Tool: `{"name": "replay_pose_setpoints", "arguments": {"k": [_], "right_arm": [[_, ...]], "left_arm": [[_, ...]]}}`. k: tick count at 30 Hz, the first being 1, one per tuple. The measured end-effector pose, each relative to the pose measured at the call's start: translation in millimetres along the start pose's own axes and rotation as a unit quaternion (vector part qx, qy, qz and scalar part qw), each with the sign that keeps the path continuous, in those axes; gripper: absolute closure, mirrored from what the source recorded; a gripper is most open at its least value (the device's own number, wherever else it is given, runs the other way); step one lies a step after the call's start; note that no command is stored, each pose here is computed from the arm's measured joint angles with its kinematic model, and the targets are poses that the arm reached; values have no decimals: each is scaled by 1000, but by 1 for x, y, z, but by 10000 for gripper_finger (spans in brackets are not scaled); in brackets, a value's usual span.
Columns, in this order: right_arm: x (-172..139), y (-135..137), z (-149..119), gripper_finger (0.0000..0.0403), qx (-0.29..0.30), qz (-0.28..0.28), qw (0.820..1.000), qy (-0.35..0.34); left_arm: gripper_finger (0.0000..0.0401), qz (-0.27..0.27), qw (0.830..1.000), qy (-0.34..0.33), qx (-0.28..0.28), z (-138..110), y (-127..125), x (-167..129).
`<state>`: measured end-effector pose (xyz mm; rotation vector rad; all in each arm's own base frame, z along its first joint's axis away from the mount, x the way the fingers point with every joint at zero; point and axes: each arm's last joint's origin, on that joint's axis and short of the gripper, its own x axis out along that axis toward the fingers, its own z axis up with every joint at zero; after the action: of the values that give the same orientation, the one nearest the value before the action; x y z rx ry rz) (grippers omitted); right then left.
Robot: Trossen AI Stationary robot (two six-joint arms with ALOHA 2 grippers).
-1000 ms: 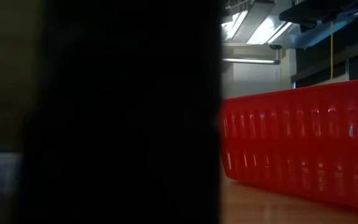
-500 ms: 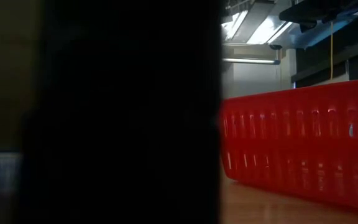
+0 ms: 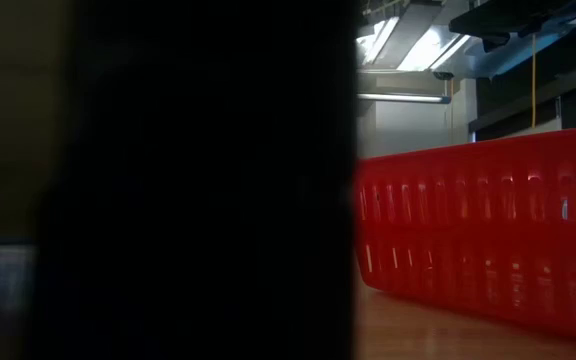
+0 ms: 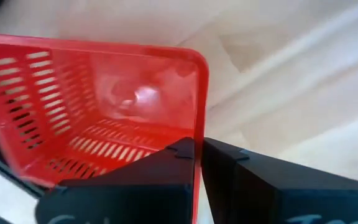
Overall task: Stack baskets on shelf by color
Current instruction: Put the top red bin on the shelf
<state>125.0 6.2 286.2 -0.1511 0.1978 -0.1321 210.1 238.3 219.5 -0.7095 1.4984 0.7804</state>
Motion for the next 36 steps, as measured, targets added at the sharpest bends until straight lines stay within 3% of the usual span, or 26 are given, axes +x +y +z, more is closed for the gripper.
{"name": "replay_pose_setpoints", "arguments": {"k": [6, 14, 19, 24, 30, 36], "right_arm": [[0, 0, 0, 387, 0, 0, 1000, 0], [0, 0, 0, 387, 1, 8, 1000, -1], [0, 1, 0, 387, 3, 12, 1000, -2], [-1, 6, 1, 387, 9, 107, 994, -12], [-3, 13, 1, 387, 30, 237, 971, -20], [-5, 16, 1, 387, 28, 283, 959, -21]], "left_arm": [[400, 24, 996, -31, 80, -9, -25, -62], [401, 50, 980, -85, 172, -47, -77, -134], [401, -14, 964, -137, 229, -86, -116, -167], [401, -54, 954, -150, 253, -131, -154, -179], [401, -88, 942, -146, 289, -192, -193, -183], [401, -112, 939, -133, 298, -258, -219, -183]]}}
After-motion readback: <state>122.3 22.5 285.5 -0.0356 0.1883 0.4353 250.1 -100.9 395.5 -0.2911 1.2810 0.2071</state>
